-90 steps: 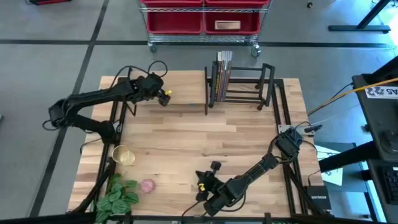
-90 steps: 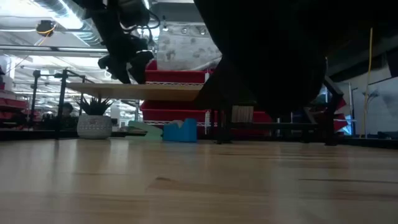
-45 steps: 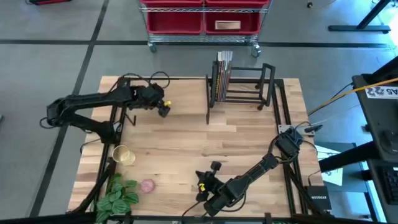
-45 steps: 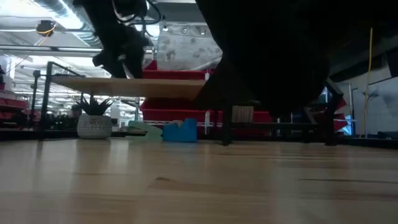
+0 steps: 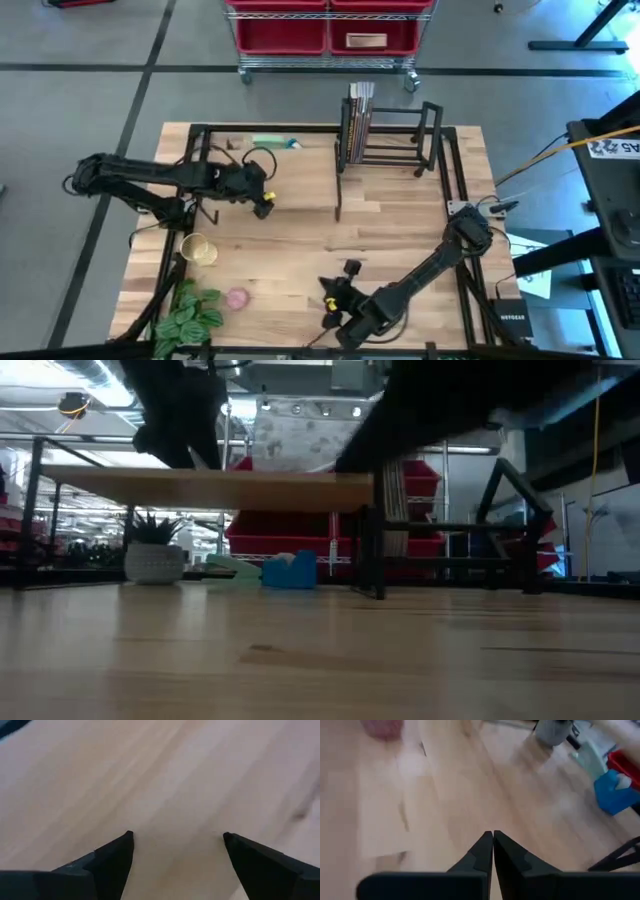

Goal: Stock shelves
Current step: Move the shelf to the center, then remove the blue tape dispenser from under the shelf

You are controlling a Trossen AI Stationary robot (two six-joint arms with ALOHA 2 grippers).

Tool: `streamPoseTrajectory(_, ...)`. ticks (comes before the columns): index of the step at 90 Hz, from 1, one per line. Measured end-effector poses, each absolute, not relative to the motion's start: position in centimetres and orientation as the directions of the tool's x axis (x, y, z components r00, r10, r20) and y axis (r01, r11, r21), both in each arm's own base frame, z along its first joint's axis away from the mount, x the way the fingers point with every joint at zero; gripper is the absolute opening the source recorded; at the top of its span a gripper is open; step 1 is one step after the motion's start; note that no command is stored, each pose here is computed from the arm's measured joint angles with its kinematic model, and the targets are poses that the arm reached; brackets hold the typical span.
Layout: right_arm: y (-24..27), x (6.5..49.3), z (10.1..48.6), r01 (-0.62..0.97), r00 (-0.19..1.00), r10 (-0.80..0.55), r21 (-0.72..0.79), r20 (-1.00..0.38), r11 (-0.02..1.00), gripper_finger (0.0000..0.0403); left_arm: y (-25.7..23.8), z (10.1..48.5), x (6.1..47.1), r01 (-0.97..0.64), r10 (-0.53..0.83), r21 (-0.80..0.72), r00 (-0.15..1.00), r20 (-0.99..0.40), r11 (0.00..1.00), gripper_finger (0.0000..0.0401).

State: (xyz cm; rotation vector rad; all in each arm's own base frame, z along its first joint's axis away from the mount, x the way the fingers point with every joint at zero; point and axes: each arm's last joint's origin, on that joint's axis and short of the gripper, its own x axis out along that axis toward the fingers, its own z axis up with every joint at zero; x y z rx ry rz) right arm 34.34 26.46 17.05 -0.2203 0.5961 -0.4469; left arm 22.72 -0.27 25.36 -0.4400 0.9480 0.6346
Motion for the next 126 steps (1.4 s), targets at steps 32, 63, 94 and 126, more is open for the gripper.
streamPoseTrajectory(32, 27.7, 30.5, 24.9, 0.367, 0.822, -0.492, -0.392, -0.287, 0.843, 0.0000, -5.2, 26.3, 23.3, -0.598, 0.178, -0.257, 0.571, -0.801, 0.760, 0.0299)
streamPoseTrajectory(63, 28.3, 29.8, 25.2, 0.361, 0.832, -0.483, -0.394, -0.273, 0.845, 0.0000, -7.0, 27.5, 23.8, -0.495, 0.116, -0.324, 0.669, -0.734, 0.806, 0.0299)
streamPoseTrajectory(94, 27.5, 30.8, 25.9, 0.448, 0.800, -0.579, -0.486, -0.158, 0.750, 0.0000, -6.6, 34.2, 23.9, -0.461, 0.262, -0.180, 0.738, -0.622, 0.869, 0.0299)
streamPoseTrajectory(126, 12.0, 39.4, 35.8, 0.247, 0.784, -0.517, -0.592, -0.343, 0.767, 0.0029, -6.3, 39.6, 17.7, -0.519, 0.470, 0.021, 0.755, -0.458, 0.854, 0.0299)
